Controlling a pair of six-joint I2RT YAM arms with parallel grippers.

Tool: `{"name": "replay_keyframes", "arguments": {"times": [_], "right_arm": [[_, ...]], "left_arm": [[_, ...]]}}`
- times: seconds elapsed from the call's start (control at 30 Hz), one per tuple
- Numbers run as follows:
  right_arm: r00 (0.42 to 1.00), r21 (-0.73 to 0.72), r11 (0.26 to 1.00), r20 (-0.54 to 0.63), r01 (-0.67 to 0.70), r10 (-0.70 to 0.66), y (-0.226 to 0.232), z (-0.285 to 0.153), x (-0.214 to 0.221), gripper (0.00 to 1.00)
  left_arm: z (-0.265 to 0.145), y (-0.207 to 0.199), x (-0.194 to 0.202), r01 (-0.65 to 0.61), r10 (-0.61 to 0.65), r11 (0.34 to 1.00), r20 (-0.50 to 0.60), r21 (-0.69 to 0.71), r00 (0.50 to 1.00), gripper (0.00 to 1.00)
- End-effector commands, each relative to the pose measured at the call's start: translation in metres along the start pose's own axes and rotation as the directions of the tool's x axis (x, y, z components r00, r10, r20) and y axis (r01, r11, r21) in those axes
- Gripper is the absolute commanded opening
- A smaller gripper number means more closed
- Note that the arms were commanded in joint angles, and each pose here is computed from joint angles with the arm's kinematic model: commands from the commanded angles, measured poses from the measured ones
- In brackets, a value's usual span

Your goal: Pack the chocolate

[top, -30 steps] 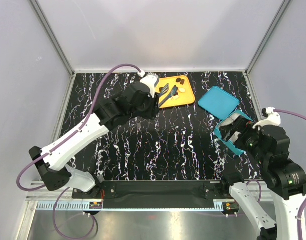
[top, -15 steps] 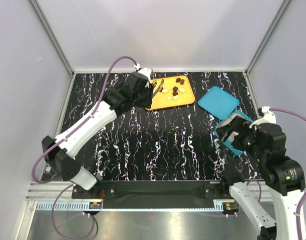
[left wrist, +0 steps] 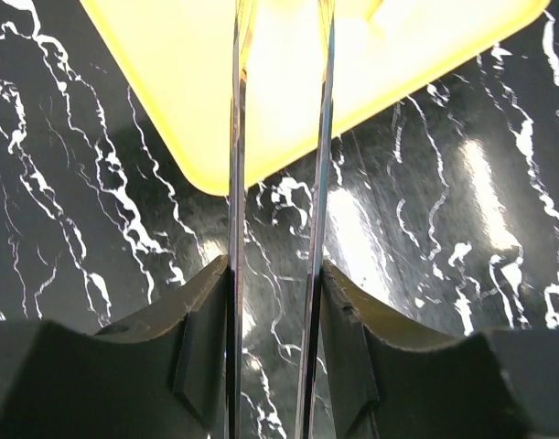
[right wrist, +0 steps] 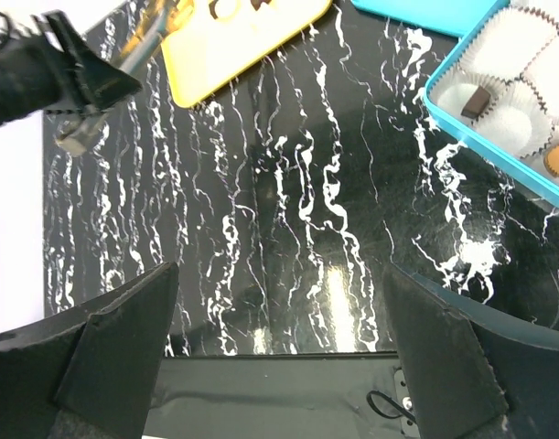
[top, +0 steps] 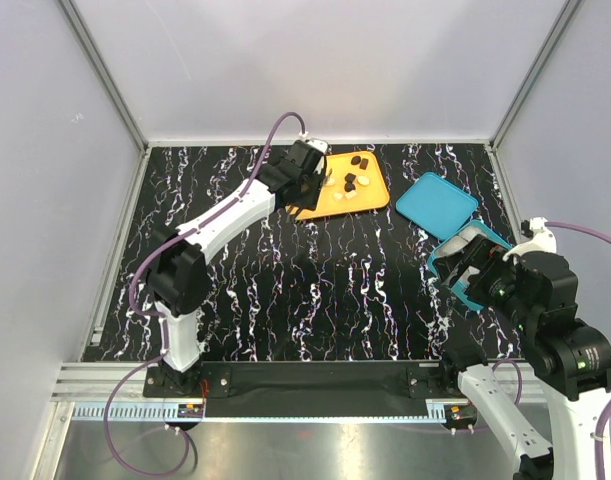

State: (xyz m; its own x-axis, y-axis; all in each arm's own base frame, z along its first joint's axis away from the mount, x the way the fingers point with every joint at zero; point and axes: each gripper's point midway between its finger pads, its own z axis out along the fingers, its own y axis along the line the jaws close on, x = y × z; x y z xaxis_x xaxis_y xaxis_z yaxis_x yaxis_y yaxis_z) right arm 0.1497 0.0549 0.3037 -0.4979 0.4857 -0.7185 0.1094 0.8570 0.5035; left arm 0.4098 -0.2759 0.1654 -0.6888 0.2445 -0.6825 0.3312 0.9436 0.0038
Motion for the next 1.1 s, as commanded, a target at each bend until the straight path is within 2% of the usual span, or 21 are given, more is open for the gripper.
{"name": "replay_keyframes", "arguments": {"times": [0.0,0.27,0.5,1.07], "right_arm": [[0.999,-0.013,1.000,0.047,-0.011,0.011,0.008,-0.009,-0.016,1.00],[0.996,-0.023,0.999,0.083,0.030,-0.028,0.011,-0.011,-0.026,1.00],[0.998,-0.046,0.998,0.058,0.035,-0.032,0.018,-0.004,-0.025,1.00],[0.992,-0.047,0.998,0.124,0.031,-0.025,0.018,-0.018,-0.038,1.00]], "left_arm": [[0.001,-0.002,-0.038,-0.009,0.005,0.999,0.115,0.038,0.993,0.45],[0.030,-0.012,-0.025,-0.046,0.038,0.993,0.076,0.108,0.996,0.45],[0.047,-0.009,-0.014,-0.069,0.065,0.993,0.040,0.092,0.997,0.46],[0.068,-0.002,-0.021,-0.073,0.072,0.996,0.034,0.051,0.997,0.47]]}}
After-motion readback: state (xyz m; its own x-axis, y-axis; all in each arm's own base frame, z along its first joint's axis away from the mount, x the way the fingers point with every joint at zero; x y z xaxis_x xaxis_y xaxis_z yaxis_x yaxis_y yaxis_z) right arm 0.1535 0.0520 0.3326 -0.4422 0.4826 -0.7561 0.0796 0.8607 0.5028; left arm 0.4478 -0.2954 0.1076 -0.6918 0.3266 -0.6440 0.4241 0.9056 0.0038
